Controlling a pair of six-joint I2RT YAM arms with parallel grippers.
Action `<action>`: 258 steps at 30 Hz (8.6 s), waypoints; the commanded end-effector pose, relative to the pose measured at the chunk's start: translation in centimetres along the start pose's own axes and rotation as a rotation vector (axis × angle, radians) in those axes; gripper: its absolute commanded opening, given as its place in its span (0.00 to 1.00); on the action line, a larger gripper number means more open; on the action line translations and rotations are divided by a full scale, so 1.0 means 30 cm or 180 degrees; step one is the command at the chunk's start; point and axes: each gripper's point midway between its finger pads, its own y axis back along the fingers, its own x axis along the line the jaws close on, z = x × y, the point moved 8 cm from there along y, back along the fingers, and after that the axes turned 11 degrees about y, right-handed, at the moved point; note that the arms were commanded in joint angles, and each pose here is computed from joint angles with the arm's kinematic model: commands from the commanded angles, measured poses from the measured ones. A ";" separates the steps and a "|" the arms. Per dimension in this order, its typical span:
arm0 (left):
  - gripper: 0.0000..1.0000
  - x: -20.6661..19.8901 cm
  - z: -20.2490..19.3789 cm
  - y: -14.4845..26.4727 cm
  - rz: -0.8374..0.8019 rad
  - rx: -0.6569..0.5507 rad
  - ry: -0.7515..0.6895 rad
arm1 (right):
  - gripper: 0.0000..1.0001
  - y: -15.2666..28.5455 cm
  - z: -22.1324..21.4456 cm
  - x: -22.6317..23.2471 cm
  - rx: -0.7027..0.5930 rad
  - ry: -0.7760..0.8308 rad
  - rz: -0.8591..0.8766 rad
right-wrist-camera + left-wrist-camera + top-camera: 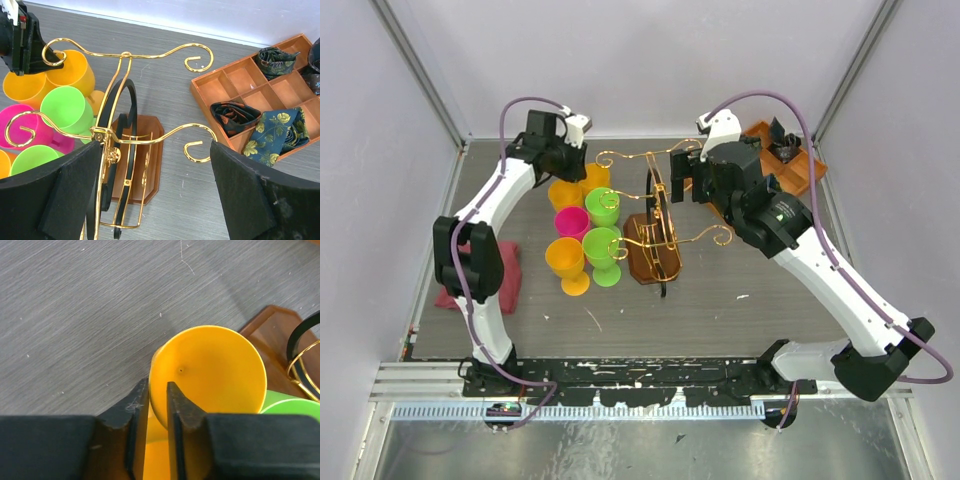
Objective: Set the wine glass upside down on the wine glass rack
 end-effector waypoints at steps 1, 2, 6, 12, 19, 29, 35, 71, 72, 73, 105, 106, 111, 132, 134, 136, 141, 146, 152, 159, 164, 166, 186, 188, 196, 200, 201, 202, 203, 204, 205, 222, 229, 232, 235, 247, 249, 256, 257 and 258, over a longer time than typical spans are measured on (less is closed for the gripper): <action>0.18 -0.015 0.033 -0.008 -0.0119 -0.0079 -0.0040 | 0.95 0.035 0.041 -0.026 -0.0213 -0.0043 -0.0116; 0.12 -0.015 0.033 -0.007 -0.0115 -0.0082 -0.0030 | 0.95 0.033 0.040 -0.027 -0.0210 -0.0034 -0.0120; 0.00 -0.009 0.047 0.002 0.0000 -0.0167 0.0026 | 0.95 0.021 0.039 -0.022 -0.0198 0.0007 -0.0113; 0.00 0.019 0.168 0.083 0.0441 -0.0634 0.0047 | 0.95 -0.012 0.049 -0.008 -0.0183 0.0072 -0.0098; 0.00 0.085 0.320 0.268 0.1109 -0.1305 0.0137 | 0.95 -0.058 0.074 0.026 -0.0252 -0.0012 0.0010; 0.00 0.004 0.479 0.611 0.1000 -0.2528 0.0240 | 0.94 -0.073 0.169 0.068 -0.0810 -0.0280 0.0332; 0.00 -0.138 0.492 0.774 0.0143 -0.3262 0.0205 | 0.94 -0.079 0.229 0.060 -0.1111 -0.0637 0.0599; 0.00 -0.540 0.207 0.641 -0.0387 -0.5206 -0.0882 | 0.70 -0.075 0.373 0.094 -0.1459 -0.3312 0.2560; 0.00 -0.543 0.207 0.645 -0.0392 -0.5206 -0.0894 | 0.71 -0.073 0.374 0.092 -0.1468 -0.3305 0.2536; 0.00 -0.547 0.206 0.648 -0.0395 -0.5206 -0.0911 | 0.71 -0.075 0.371 0.091 -0.1459 -0.3306 0.2502; 0.00 -0.612 0.179 0.688 -0.0589 -0.5148 -0.1134 | 0.57 -0.183 0.357 0.065 -0.1356 -0.3577 0.2947; 0.00 -0.613 0.180 0.689 -0.0594 -0.5146 -0.1143 | 0.57 -0.180 0.358 0.066 -0.1365 -0.3570 0.2955; 0.00 -0.617 0.179 0.680 -0.0608 -0.5112 -0.1183 | 0.52 -0.182 0.357 0.068 -0.1367 -0.3558 0.2991; 0.35 -0.611 0.152 0.665 -0.0550 -0.4976 -0.1313 | 0.01 -0.167 0.371 0.042 -0.1604 -0.3075 0.2733; 0.38 -0.605 0.134 0.652 -0.0519 -0.4894 -0.1356 | 0.01 -0.163 0.382 0.015 -0.1687 -0.3001 0.2625; 0.45 -0.595 0.115 0.639 -0.0464 -0.4783 -0.1382 | 0.01 -0.160 0.396 -0.022 -0.1775 -0.2889 0.2491; 0.57 -0.572 0.052 0.629 -0.0423 -0.4432 -0.1435 | 0.01 -0.143 0.438 -0.133 -0.1996 -0.2464 0.1883; 0.60 -0.558 -0.019 0.590 -0.0503 -0.4015 -0.1427 | 0.01 -0.112 0.461 -0.260 -0.2168 -0.2077 0.1176; 0.62 -0.530 0.010 0.593 -0.0210 -0.3812 -0.1100 | 0.01 -0.036 0.441 -0.380 -0.2257 -0.1727 0.0494; 0.69 -0.503 0.147 0.606 0.0164 -0.3381 -0.0669 | 0.01 0.060 0.343 -0.463 -0.2061 -0.1228 -0.0530; 0.68 -0.481 0.203 0.621 0.0193 -0.3123 -0.0320 | 0.01 0.110 0.240 -0.498 -0.1914 -0.0891 -0.1057; 0.70 -0.476 0.222 0.637 0.0178 -0.3098 -0.0235 | 0.01 0.113 0.203 -0.500 -0.1825 -0.0714 -0.1115; 0.98 -0.308 0.227 0.591 0.0480 -0.2035 0.0521 | 0.01 -0.097 -0.066 -0.494 -0.1457 0.0220 -0.0440; 0.98 -0.299 0.222 0.591 0.0506 -0.2042 0.0532 | 0.01 -0.126 -0.094 -0.481 -0.1451 0.0320 -0.0303; 0.98 -0.276 0.219 0.591 0.0573 -0.2003 0.0558 | 0.01 -0.235 -0.170 -0.467 -0.1628 0.0648 0.0224; 0.98 -0.265 0.217 0.593 0.0598 -0.2008 0.0566 | 0.01 -0.301 -0.195 -0.459 -0.1647 0.0628 0.0620; 0.98 -0.263 0.217 0.594 0.0604 -0.2012 0.0567 | 0.01 -0.311 -0.196 -0.451 -0.1705 0.0627 0.0703; 0.98 -0.259 0.217 0.595 0.0613 -0.2024 0.0567 | 0.01 -0.322 -0.203 -0.445 -0.1763 0.0605 0.0757; 0.98 -0.255 0.219 0.592 0.0620 -0.2030 0.0570 | 0.01 -0.333 -0.209 -0.441 -0.1809 0.0581 0.0792; 0.98 -0.252 0.220 0.591 0.0626 -0.2035 0.0573 | 0.01 -0.342 -0.214 -0.438 -0.1848 0.0572 0.0830; 0.98 -0.248 0.222 0.588 0.0634 -0.2036 0.0577 | 0.01 -0.353 -0.219 -0.435 -0.1860 0.0574 0.0873; 0.98 -0.206 0.224 0.578 0.0784 -0.2045 0.0544 | 0.01 -0.464 -0.253 -0.396 -0.2010 0.0831 0.1606; 0.98 -0.194 0.222 0.578 0.0845 -0.2023 0.0509 | 0.01 -0.505 -0.241 -0.385 -0.2170 0.0746 0.1740; 0.98 -0.189 0.216 0.574 0.0879 -0.1990 0.0516 | 0.01 -0.527 -0.238 -0.369 -0.2166 0.0739 0.1804; 0.98 -0.185 0.209 0.571 0.0902 -0.1978 0.0518 | 0.01 -0.547 -0.236 -0.348 -0.2148 0.0731 0.1887; 0.98 -0.166 0.185 0.590 0.1026 -0.1970 0.0485 | 0.01 -0.604 -0.238 -0.276 -0.2058 0.0789 0.2028; 0.98 -0.164 0.182 0.591 0.1040 -0.1964 0.0479 | 0.01 -0.612 -0.240 -0.273 -0.2054 0.0779 0.2022; 0.98 -0.162 0.178 0.600 0.1060 -0.1966 0.0474 | 0.01 -0.645 -0.250 -0.282 -0.2048 0.0687 0.1847; 0.98 -0.160 0.178 0.602 0.1066 -0.1969 0.0472 | 0.01 -0.649 -0.248 -0.283 -0.2063 0.0656 0.1832; 0.98 -0.159 0.178 0.602 0.1072 -0.1964 0.0469 | 0.01 -0.653 -0.244 -0.284 -0.2096 0.0633 0.1813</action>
